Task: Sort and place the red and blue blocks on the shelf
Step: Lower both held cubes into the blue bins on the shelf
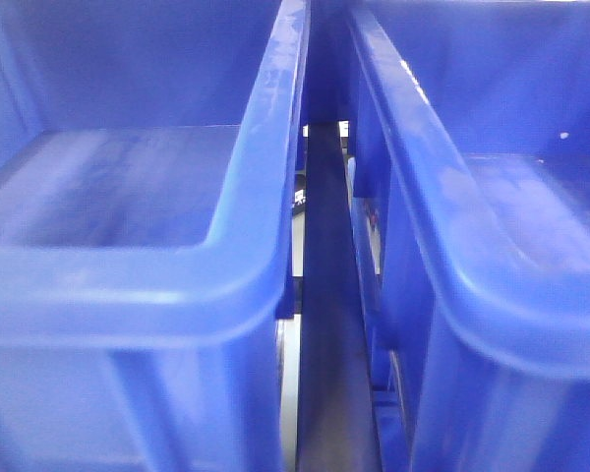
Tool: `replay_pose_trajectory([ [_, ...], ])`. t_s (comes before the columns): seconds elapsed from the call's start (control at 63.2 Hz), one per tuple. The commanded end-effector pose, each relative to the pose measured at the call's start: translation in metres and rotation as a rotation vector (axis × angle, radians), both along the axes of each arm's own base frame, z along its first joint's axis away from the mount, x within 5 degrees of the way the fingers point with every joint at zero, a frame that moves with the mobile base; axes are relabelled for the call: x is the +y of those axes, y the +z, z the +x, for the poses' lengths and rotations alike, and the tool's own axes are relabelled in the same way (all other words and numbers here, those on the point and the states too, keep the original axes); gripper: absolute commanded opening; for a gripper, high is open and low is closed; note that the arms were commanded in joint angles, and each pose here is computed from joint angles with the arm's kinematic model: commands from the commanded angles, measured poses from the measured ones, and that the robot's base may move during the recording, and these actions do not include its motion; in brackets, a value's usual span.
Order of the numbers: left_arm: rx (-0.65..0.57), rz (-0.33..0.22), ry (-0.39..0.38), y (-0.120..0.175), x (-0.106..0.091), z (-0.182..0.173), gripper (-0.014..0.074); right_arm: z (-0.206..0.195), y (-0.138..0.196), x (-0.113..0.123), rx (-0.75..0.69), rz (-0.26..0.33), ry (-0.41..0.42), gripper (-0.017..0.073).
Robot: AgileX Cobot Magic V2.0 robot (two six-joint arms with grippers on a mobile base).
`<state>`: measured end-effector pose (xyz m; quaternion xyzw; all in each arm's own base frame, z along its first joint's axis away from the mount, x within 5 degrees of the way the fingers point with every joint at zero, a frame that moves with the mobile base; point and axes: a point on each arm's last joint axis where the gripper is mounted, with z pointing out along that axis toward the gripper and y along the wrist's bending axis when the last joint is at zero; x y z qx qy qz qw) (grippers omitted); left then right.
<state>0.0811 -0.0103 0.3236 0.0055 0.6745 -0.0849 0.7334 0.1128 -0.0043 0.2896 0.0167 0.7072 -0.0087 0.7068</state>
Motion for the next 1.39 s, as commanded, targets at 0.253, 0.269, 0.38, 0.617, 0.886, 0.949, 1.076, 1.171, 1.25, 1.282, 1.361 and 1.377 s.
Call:
replay_pose_trajectory([
  [0.253,-0.098,-0.028,0.025,0.016,0.003,-0.001,0.0123,0.000,0.018,0.001,-0.113,-0.008,0.006,0.0057],
  [0.269,-0.098,-0.028,0.025,0.016,0.003,-0.001,0.0123,0.000,0.018,0.001,-0.113,-0.008,0.006,0.0057],
  [0.38,-0.102,-0.029,0.026,0.016,0.003,-0.001,0.0123,0.000,0.018,0.001,-0.113,-0.008,0.006,0.0057],
  [0.617,-0.100,-0.028,0.026,0.016,0.003,-0.001,0.0123,0.000,0.018,0.001,-0.113,-0.008,0.006,0.0057],
  [0.886,-0.097,-0.032,0.025,0.016,0.003,-0.001,0.0123,0.000,0.018,0.001,-0.113,-0.008,0.006,0.0057],
  [0.949,-0.093,-0.031,0.023,0.016,0.002,-0.001,0.0123,0.000,0.018,0.001,-0.113,-0.008,0.006,0.0057],
  [1.076,-0.045,-0.024,0.014,0.011,0.001,0.003,0.0123,0.000,0.018,0.001,-0.113,-0.008,0.006,0.0057],
  [1.171,0.030,-0.017,-0.002,0.005,-0.001,0.009,0.0123,0.000,0.018,0.001,-0.113,-0.008,0.006,0.0057],
  [1.25,0.076,-0.026,-0.009,0.000,-0.002,0.015,0.0123,0.000,0.018,0.001,-0.113,-0.008,0.006,0.0057],
  [1.282,0.088,-0.035,-0.010,-0.001,-0.002,0.017,0.0123,0.000,0.018,0.001,-0.113,-0.008,0.006,0.0057],
  [1.361,0.122,-0.066,-0.013,-0.004,-0.003,0.023,0.0123,0.000,0.018,0.001,-0.113,-0.008,0.006,0.0057],
  [1.377,0.126,-0.072,-0.014,-0.004,-0.003,0.024,0.0123,0.000,0.018,0.001,-0.113,-0.008,0.006,0.0057],
])
